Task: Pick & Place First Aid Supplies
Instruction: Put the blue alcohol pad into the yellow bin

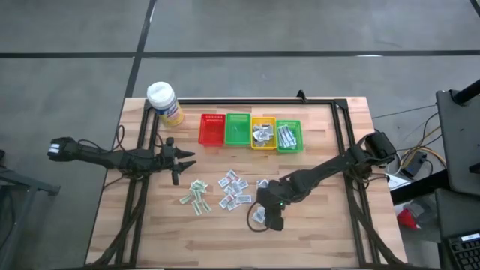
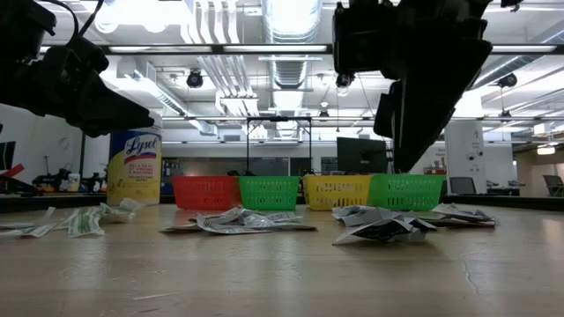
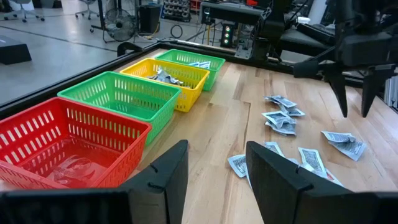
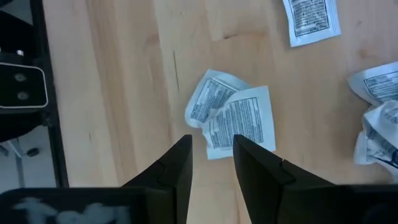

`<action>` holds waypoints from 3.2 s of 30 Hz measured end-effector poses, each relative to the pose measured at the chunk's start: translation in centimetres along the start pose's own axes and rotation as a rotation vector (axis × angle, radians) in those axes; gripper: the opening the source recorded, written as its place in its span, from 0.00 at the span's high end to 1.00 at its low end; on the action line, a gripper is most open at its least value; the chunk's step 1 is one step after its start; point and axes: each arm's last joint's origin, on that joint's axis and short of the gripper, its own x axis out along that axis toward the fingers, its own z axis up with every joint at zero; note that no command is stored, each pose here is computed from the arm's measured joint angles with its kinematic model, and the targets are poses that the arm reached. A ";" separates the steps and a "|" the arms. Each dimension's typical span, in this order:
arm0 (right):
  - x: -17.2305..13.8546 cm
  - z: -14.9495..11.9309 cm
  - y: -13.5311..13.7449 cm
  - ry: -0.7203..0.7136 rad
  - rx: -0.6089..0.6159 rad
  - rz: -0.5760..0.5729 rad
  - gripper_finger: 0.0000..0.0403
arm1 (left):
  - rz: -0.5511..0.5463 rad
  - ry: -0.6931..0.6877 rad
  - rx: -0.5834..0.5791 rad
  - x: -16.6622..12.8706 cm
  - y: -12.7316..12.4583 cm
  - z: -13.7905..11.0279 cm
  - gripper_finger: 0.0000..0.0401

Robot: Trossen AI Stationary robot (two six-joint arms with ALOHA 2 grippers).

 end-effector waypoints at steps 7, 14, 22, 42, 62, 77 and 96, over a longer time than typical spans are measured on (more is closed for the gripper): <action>0.8 -0.8 -0.8 -0.001 0.034 0.009 0.71 | 0.000 0.000 0.000 0.0 0.0 0.0 0.61; 1.3 -1.0 -1.1 -0.016 0.047 0.031 0.71 | 0.000 0.000 0.000 0.0 0.0 0.0 0.61; 1.5 -1.1 -1.3 -0.019 0.046 0.055 0.71 | 0.000 0.000 0.000 0.0 0.0 0.0 0.61; 1.9 -1.7 -1.8 -0.015 0.103 0.046 0.70 | 0.000 0.000 0.000 0.0 0.0 0.0 0.61; 0.1 0.4 -0.1 -0.056 0.093 0.001 0.62 | 0.000 0.000 0.000 0.0 0.0 0.0 0.61; 1.6 3.0 1.8 0.134 0.133 -0.087 0.64 | 0.001 0.003 0.055 0.0 0.0 0.0 0.61; 3.6 6.6 3.9 0.230 0.176 -0.240 0.65 | 0.008 0.042 0.078 0.0 0.1 -0.4 0.61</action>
